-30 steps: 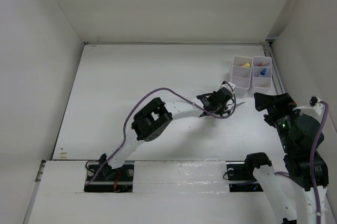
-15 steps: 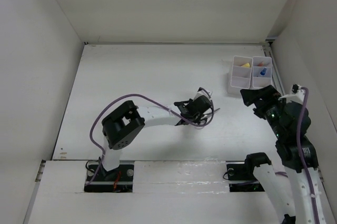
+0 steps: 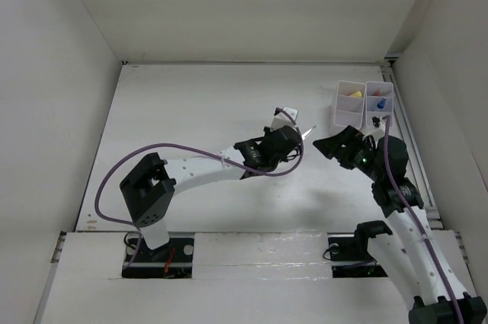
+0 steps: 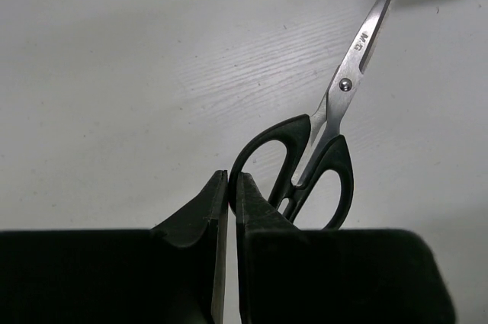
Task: Sort the stationery into containers
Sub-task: Pick up the scissors from the center of the board.
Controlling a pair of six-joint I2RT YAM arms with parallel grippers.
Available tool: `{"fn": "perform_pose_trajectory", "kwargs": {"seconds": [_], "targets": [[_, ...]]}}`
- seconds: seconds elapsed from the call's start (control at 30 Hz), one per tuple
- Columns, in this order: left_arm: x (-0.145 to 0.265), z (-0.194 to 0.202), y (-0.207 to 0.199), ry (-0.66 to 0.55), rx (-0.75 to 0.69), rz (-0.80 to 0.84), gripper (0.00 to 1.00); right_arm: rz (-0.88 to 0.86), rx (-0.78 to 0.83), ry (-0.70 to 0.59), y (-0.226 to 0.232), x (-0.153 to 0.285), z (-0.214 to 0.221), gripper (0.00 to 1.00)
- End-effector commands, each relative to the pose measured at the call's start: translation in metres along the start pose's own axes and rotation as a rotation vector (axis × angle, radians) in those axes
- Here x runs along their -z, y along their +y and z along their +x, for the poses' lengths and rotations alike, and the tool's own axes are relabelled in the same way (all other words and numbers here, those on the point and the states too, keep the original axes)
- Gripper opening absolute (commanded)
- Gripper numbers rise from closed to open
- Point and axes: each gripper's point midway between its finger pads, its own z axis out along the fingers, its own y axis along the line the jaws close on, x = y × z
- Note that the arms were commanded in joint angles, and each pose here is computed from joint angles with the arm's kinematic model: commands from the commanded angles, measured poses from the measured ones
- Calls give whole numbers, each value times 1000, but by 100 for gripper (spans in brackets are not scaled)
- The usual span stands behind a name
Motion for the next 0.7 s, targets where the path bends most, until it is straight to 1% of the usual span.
{"fn": "perform_pose_trajectory", "kwargs": {"seconds": [0.0, 0.03, 0.07, 0.13, 0.17, 0.27, 0.33, 0.4, 0.5, 0.57, 0.67], "targets": [[27, -48, 5, -120, 85, 2, 0, -228, 43, -25, 39, -8, -8, 98], [30, -51, 5, -127, 91, 5, 0, -223, 23, 5, 34, -11, -1, 98], [34, -57, 4, -141, 100, 13, 0, -255, 27, -5, 38, -13, -3, 98], [42, -66, 5, -160, 115, 24, 0, -263, 12, 29, 32, -20, 7, 98], [42, -66, 6, -160, 105, 23, 0, -299, 2, 11, 38, -19, 3, 98], [53, -82, 3, -190, 129, 50, 0, -333, -27, 19, 37, -22, 9, 98], [57, -83, 0, -188, 124, 76, 0, -394, -8, -17, 46, -20, 4, 96], [60, -85, -3, -186, 126, 97, 0, -434, -2, -49, 50, -18, 2, 96], [62, -85, -5, -188, 130, 116, 0, -413, -15, -45, 41, -27, 4, 94], [67, -88, -10, -193, 129, 150, 0, -440, -8, -67, 47, -28, -2, 92], [69, -87, -10, -188, 127, 160, 0, -441, -13, -90, 45, -37, -8, 90]]}}
